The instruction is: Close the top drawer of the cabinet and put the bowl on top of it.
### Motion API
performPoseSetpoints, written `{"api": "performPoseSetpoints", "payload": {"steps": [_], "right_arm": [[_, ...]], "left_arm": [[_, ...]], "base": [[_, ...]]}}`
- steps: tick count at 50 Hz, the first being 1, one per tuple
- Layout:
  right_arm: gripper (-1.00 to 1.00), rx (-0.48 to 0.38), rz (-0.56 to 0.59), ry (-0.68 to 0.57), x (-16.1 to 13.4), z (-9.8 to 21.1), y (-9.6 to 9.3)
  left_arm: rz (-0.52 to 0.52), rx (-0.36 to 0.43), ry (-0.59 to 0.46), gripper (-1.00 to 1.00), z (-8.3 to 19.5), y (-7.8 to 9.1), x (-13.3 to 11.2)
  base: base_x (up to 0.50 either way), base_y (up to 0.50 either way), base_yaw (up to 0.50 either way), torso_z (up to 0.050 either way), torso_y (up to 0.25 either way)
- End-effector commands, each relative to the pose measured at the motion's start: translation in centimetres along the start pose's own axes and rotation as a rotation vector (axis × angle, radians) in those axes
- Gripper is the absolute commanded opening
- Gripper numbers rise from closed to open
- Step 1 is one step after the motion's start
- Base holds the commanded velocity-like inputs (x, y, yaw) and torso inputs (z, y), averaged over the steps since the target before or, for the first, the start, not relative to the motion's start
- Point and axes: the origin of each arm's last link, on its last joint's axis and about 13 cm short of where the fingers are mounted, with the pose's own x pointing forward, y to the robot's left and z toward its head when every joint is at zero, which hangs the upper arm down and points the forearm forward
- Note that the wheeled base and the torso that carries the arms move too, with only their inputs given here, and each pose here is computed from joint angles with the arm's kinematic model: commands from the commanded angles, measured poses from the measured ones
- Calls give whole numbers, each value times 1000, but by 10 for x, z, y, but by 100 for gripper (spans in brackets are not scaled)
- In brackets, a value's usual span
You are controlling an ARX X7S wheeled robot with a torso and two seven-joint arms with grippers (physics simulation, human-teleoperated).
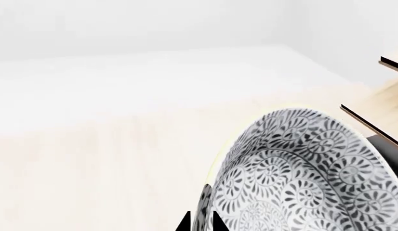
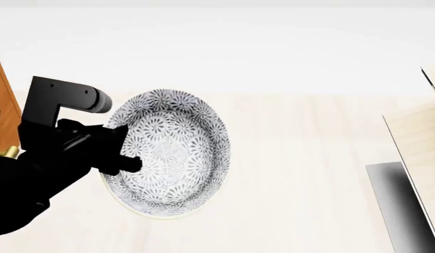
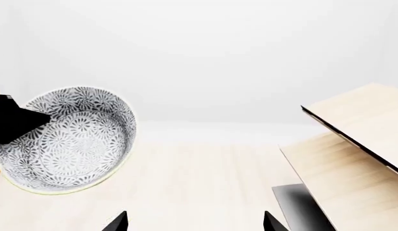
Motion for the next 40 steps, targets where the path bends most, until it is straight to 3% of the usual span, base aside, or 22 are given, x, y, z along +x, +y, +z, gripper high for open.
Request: {"api": "performPoseSetpoints", "payload": {"steps": [1,5,6,7,10,11,15,19,23,26,30,31,36,39,40], "right_arm": [[100,-1,2,-8,-1,5,0],[100,-1,3,-10,-1,4,0],[100,-1,3,-11,-1,-10,1],[100,0,4,-11,-1,4,0],[100,0,5,-12,-1,4,0],[100,1,4,-12,-1,-13,0],[100,2,5,-16,-3,7,0],[100,4,0,-15,-3,-15,-1],[100,5,0,-14,-3,-10,-1],[100,7,0,-14,-3,5,-1],[100,6,0,-12,-3,-15,-1],[100,7,-1,-13,-4,3,-1],[100,7,0,-13,-3,5,-1],[100,10,1,-11,-3,-16,0],[100,10,2,-10,-3,-3,0]], "left_arm": [[12,-2,-58,-100,21,1,-13],[17,-3,-72,-100,26,2,-17],[17,-4,-75,-100,27,1,-18],[22,-2,-80,-100,30,2,-19],[25,2,-87,-100,34,2,-22],[31,3,-94,-100,37,2,-23],[45,15,-106,-100,43,4,-27],[58,14,-125,-100,51,5,-31],[76,10,-149,-100,56,6,-35],[79,0,-157,-100,56,6,-36],[96,-11,-162,-100,56,8,-35],[110,-18,-171,-100,58,10,-36],[150,-35,-196,-100,62,13,-38],[155,-68,-207,-100,64,14,-40],[162,-67,-213,-100,65,15,-41]], "base": [[0,0,0,0,0],[0,0,0,0,3],[0,0,0,0,0],[0,0,0,0,0],[0,0,0,0,0],[0,0,0,0,0],[0,0,0,0,0],[0,0,0,0,0],[0,0,0,0,0],[0,0,0,0,0],[0,0,0,0,3],[0,0,0,0,0],[0,0,0,0,0],[0,0,0,0,0],[0,0,0,0,0]]}}
